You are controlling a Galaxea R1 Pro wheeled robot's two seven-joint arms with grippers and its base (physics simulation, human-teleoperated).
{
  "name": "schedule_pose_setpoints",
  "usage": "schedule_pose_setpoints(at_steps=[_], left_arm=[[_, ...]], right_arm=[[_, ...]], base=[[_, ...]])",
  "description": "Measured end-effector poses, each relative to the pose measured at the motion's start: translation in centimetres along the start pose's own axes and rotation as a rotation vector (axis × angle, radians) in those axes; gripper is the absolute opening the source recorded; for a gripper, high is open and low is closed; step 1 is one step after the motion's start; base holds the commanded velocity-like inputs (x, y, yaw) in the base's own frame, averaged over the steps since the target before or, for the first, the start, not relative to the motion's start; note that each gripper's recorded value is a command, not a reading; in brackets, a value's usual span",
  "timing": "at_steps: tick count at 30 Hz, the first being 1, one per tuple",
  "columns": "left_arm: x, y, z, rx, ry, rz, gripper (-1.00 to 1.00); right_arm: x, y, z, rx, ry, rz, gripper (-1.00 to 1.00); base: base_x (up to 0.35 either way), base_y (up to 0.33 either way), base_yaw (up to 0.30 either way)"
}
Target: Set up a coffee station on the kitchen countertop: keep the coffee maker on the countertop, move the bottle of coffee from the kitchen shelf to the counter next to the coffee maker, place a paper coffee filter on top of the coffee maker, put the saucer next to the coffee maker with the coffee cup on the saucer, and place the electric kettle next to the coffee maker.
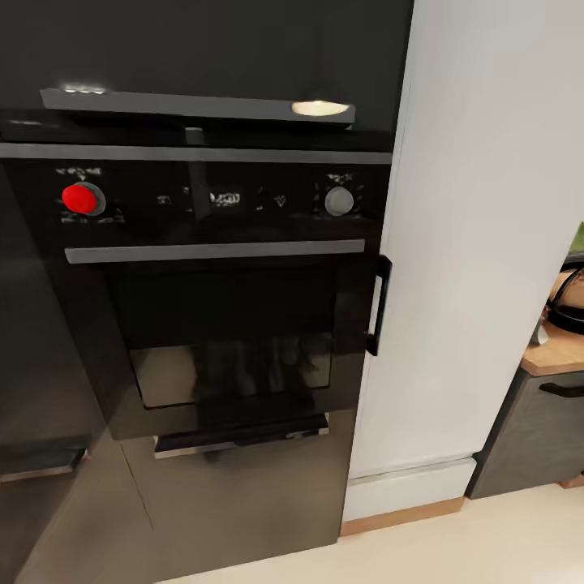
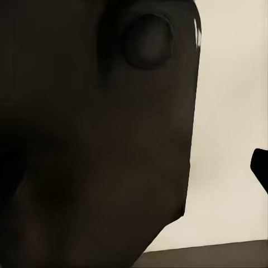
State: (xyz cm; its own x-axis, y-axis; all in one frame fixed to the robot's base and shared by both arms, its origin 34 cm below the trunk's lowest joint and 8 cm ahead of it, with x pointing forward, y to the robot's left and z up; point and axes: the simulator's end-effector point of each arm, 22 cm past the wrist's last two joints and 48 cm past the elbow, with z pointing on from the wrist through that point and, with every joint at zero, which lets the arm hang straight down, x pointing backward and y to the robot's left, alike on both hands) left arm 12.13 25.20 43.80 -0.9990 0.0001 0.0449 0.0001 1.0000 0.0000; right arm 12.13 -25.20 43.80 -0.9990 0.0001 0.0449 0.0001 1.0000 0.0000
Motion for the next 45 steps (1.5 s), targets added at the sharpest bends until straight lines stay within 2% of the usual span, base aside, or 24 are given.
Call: schedule_pose_setpoints(at_steps=[6, 10, 17, 21, 28, 45], left_arm=[[-0.1, -0.2, 0.0, 0.003, -0.002, -0.011, 1.0], [0.0, -0.1, 0.0, 0.003, -0.002, -0.011, 1.0], [0.0, -0.2, 0.0, 0.004, -0.002, -0.01, 1.0], [0.0, -0.2, 0.0, 0.003, -0.002, -0.007, 1.0], [0.1, -0.1, 0.0, 0.003, 0.004, -0.005, 1.0], [0.2, -0.2, -2.8, 0.003, 0.005, -0.01, 1.0]], right_arm=[[-2.1, 2.6, -0.1, -0.031, -0.038, 0.0, 1.0], [-1.9, 4.0, -0.1, -0.05, -0.035, 0.001, 1.0], [-2.5, 4.0, -0.2, -0.053, -0.049, 0.008, 1.0], [-3.5, 3.5, -0.2, -0.049, -0.07, 0.01, 1.0], [-3.6, 3.5, -0.2, -0.049, -0.072, 0.011, 1.0], [-3.5, 3.5, -3.0, -0.049, -0.071, 0.012, 1.0]], base=[[0.0, 0.0, 0.0], [0.0, 0.0, 0.0], [0.0, 0.0, -0.026], [0.0, 0.0, -0.231], [0.0, 0.0, -0.262], [0.0, 0.0, -0.272]])
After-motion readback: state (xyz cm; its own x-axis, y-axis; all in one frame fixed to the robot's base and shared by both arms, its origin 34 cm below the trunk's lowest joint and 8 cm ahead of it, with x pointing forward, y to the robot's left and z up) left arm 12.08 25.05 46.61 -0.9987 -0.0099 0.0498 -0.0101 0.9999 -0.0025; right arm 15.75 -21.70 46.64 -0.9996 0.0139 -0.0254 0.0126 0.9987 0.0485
